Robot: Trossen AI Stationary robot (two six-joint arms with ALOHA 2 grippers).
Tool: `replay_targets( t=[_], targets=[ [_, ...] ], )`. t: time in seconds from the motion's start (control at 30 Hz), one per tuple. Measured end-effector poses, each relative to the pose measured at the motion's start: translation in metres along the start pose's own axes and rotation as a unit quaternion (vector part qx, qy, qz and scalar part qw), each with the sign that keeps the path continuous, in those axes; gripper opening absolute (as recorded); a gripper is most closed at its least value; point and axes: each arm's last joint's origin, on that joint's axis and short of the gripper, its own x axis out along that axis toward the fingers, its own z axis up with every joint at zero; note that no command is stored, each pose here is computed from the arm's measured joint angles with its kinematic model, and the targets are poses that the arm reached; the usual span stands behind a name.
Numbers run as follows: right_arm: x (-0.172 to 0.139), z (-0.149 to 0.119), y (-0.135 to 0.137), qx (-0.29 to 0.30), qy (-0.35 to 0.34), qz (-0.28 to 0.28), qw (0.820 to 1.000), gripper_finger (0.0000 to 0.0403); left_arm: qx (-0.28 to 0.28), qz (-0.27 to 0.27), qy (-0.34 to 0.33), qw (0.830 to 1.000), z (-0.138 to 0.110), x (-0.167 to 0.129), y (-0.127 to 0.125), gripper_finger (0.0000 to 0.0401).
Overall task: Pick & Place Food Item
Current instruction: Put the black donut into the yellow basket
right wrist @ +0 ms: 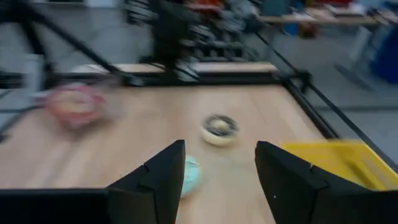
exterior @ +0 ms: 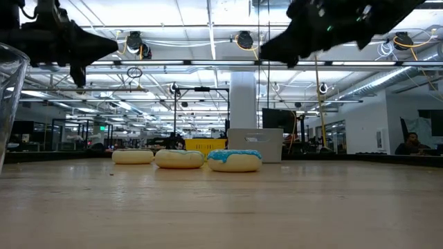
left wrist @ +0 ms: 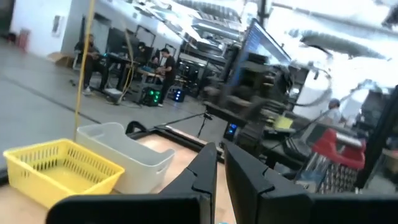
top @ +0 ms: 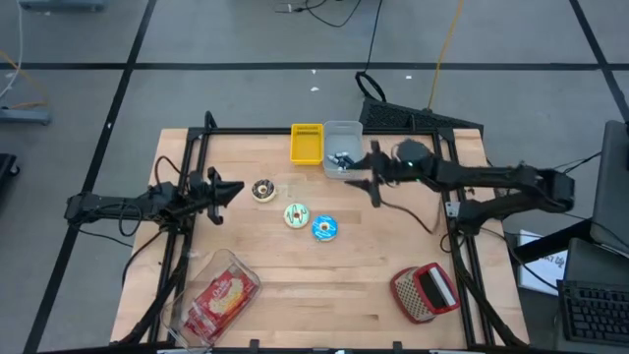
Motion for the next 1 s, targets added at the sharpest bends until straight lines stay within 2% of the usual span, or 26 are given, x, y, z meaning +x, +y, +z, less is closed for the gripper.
replay_targets(
  t=[0.17, 0.27, 0.37, 0.47, 0.67, 0.83, 1.0],
  targets=[
    [-0.022, 0.018, 0.039, -0.028, -0.018, 0.066, 0.997, 0.0181, -0.044, 0.038, 0.012, 0.998, -0.001, 0.002, 0.001, 0.0031],
    [-0.032, 0.021, 0.056, -0.033, -0.015, 0.102, 0.994, 0.0180, -0.042, 0.085, 0.063, 0.993, 0.000, 0.007, 0.001, 0.0031],
    [-0.037, 0.020, 0.070, -0.031, -0.001, 0.116, 0.993, 0.0180, -0.037, 0.141, 0.139, 0.980, 0.000, 0.016, 0.000, 0.0036],
    [-0.039, 0.017, 0.082, -0.034, 0.017, 0.116, 0.993, 0.0180, -0.027, 0.192, 0.216, 0.957, 0.000, 0.028, -0.002, 0.0062],
    [-0.038, 0.011, 0.102, -0.046, 0.030, 0.119, 0.991, 0.0180, 0.023, 0.279, 0.359, 0.890, -0.016, 0.057, 0.003, 0.0145],
    [-0.038, -0.003, 0.111, -0.050, 0.031, 0.101, 0.993, 0.0178, 0.041, 0.325, 0.406, 0.853, -0.029, 0.084, 0.015, 0.0201],
    [-0.038, -0.017, 0.115, -0.038, 0.018, 0.102, 0.994, 0.0176, 0.033, 0.377, 0.441, 0.814, -0.040, 0.105, 0.038, 0.0222]
  ],
)
